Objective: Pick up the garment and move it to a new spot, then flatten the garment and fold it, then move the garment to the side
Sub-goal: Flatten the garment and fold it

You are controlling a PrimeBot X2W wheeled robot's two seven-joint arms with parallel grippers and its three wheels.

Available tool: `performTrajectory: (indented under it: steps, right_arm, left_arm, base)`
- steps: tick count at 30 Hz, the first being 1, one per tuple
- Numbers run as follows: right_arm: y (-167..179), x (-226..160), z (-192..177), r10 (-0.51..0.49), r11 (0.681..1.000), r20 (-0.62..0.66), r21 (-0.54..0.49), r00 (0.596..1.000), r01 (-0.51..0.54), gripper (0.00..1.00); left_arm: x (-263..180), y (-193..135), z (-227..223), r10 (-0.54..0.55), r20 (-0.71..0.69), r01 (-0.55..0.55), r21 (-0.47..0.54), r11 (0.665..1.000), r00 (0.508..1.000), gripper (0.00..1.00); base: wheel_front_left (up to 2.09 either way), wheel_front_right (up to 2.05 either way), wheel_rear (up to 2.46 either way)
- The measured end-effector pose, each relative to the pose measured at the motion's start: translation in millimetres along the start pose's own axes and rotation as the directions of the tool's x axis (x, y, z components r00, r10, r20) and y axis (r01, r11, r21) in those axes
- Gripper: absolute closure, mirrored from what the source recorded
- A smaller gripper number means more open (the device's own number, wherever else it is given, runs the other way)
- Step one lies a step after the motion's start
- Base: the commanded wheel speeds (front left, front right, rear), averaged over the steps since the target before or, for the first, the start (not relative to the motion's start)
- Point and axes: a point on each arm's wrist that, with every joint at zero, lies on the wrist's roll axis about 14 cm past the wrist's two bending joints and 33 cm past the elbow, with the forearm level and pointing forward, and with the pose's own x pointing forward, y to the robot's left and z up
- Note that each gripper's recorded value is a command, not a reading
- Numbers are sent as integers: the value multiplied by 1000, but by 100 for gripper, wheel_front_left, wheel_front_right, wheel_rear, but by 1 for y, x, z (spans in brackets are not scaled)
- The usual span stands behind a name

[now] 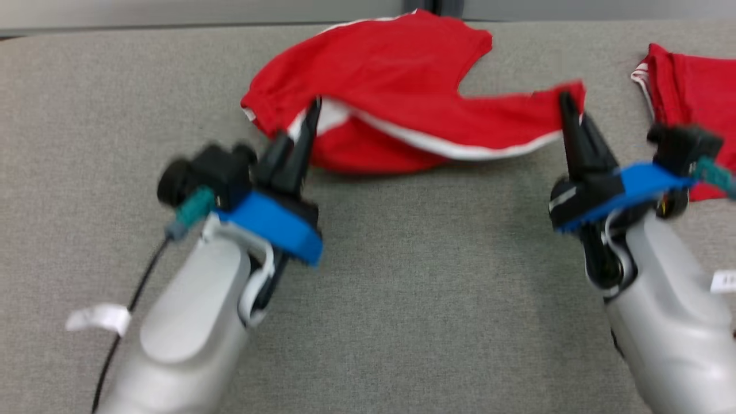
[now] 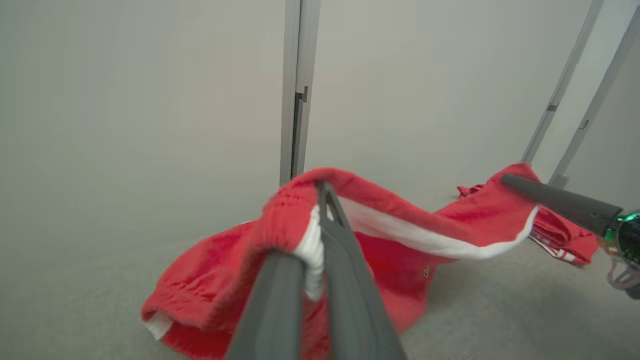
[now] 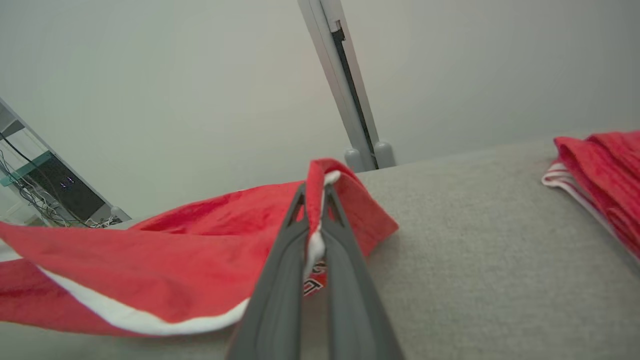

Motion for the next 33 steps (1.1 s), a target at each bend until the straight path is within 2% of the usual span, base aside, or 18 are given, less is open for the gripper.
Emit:
performTrajectory:
  steps: [7, 19, 25, 33]
  right_arm:
    - [-12, -69, -29, -43, 998, -60, 47, 997, 46, 100]
    - [-8, -154, -45, -102, 986, -113, 117, 988, 116, 100]
    - [-1, -172, -38, -117, 983, -119, 126, 986, 132, 100]
    - [-7, -164, -21, -140, 981, -101, 123, 985, 152, 100]
  left_arm:
    - [-62, -32, -41, 6, -92, -14, -86, 996, 996, 100]
    - [-127, -64, -53, 2, -144, -16, -92, 996, 990, 100]
    - [-138, -76, -53, -12, -156, -4, -102, 995, 988, 100]
    - [-137, -72, -48, 2, -144, -17, -105, 994, 990, 100]
  base:
    - [0, 0, 0]
    - [0, 0, 0]
    - [0, 0, 0]
    - [0, 0, 0]
